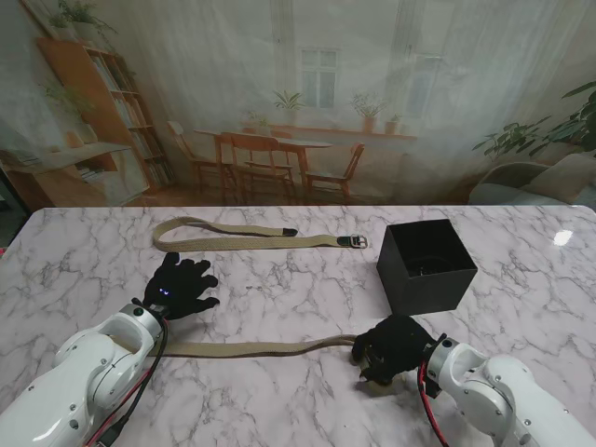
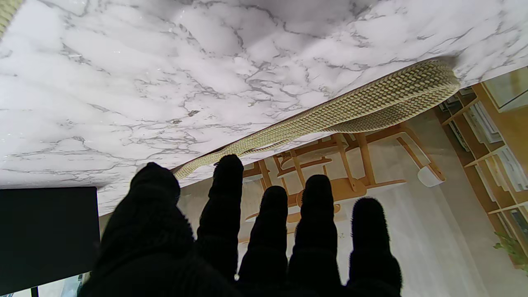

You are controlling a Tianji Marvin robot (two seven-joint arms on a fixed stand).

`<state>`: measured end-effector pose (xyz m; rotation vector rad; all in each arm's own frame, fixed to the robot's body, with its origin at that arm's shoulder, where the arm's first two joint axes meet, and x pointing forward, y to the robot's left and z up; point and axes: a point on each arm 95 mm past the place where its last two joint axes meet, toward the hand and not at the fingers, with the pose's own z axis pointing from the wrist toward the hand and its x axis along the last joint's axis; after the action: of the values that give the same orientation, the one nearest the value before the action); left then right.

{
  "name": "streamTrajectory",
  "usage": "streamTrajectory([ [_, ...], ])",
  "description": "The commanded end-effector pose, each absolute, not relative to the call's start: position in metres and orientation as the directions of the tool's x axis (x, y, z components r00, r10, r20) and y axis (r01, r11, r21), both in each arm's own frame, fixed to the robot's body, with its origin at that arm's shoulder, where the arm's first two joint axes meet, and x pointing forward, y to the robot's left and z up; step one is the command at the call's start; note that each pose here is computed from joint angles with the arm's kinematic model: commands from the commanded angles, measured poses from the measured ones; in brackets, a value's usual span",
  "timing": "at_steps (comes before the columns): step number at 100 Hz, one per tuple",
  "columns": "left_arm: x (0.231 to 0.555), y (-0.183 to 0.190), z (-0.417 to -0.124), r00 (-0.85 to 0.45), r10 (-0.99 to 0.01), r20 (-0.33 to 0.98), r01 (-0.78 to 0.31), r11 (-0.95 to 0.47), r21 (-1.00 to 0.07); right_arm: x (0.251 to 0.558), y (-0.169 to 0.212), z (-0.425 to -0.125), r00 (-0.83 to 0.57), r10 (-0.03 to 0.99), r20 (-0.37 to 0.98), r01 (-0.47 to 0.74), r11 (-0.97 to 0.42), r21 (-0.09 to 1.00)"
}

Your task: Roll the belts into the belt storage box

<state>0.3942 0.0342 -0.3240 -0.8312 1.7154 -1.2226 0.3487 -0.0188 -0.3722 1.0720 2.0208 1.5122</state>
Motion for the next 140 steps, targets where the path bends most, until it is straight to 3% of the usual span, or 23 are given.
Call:
streamTrajectory([
  [1, 0.394, 0.033, -0.326, -0.421, -0.871, -0.252, -0.054, 0.301, -0.952, 0.342, -0.020, -0.372, -0.650, 0.754, 0.093, 0.328, 0.168, 0.930],
  [30, 0.394, 0.034, -0.326, -0.418, -0.873, -0.251, -0.053, 0.299, -0.953, 0.336, -0.021, -0.351, -0.689, 0.723, 0.041, 0.428, 0.361, 0.829],
  [45, 0.394, 0.034, -0.325, -0.418, -0.873, -0.252, -0.052, 0.300, -0.953, 0.339, -0.020, -0.353, -0.707, 0.707, -0.026, 0.380, 0.411, 0.829],
  [69, 0.394, 0.034, -0.326, -0.419, -0.873, -0.251, -0.054, 0.300, -0.953, 0.344, -0.021, -0.367, -0.690, 0.722, -0.056, 0.258, 0.317, 0.913],
  [140, 0.394, 0.034, -0.326, -0.422, -0.872, -0.250, -0.055, 0.300, -0.952, 0.344, -0.018, -0.380, -0.612, 0.791, 0.024, 0.282, 0.190, 0.940],
])
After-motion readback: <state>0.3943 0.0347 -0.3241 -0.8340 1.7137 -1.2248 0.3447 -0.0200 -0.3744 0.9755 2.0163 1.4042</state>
